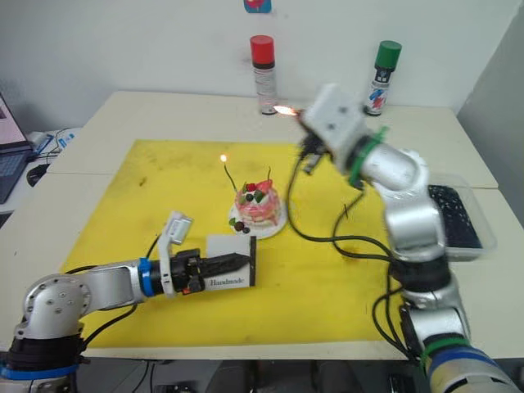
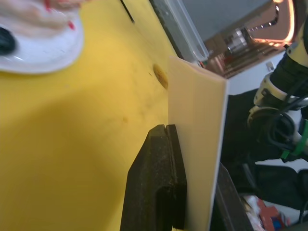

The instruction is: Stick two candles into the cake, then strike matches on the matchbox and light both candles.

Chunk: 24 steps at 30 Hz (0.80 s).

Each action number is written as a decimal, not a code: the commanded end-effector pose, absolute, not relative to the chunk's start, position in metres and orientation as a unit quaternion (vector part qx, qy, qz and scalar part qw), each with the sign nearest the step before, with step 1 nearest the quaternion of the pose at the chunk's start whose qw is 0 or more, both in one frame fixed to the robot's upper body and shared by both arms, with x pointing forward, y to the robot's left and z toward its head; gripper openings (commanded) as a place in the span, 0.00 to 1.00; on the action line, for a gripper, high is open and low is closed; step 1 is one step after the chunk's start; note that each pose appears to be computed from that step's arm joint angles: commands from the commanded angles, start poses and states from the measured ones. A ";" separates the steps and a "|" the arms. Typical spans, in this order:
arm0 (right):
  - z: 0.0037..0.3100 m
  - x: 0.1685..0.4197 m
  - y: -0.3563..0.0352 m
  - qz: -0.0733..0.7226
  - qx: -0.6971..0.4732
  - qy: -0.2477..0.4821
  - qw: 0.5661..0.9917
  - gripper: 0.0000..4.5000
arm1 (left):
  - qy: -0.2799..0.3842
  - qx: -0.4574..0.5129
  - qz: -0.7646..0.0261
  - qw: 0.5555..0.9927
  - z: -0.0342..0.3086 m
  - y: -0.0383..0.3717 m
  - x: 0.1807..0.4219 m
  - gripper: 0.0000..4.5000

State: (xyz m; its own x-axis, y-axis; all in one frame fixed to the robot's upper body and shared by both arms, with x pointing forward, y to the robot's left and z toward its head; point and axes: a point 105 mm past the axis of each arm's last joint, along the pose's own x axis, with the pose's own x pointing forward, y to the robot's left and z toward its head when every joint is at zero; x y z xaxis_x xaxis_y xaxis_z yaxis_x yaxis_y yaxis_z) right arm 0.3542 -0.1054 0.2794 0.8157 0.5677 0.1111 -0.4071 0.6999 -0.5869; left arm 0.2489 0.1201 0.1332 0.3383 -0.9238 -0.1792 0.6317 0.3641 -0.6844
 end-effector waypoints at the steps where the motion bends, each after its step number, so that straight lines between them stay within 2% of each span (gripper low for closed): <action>1: 0.271 0.346 -0.164 0.171 -0.232 -0.096 0.953 0.01 | 0.274 -0.242 -0.540 0.758 0.140 0.104 0.243 0.00; 4: 0.247 0.338 -0.221 0.076 -0.198 -0.037 0.976 0.01 | 0.276 -0.242 -0.555 0.746 0.140 0.096 0.241 0.00; 7: 0.227 0.332 -0.259 0.015 -0.172 0.006 0.985 0.01 | 0.279 -0.244 -0.564 0.738 0.139 0.089 0.239 0.00; 16: 0.174 0.333 -0.306 -0.083 -0.083 0.100 0.988 0.01 | 0.285 -0.248 -0.566 0.733 0.132 0.083 0.237 0.00; 19: 0.173 0.334 -0.315 -0.116 -0.046 0.096 0.988 0.15 | 0.285 -0.247 -0.565 0.734 0.131 0.081 0.237 0.00; 24: 0.191 0.332 -0.316 -0.122 -0.057 0.060 0.989 0.56 | 0.283 -0.248 -0.561 0.737 0.129 0.082 0.237 0.00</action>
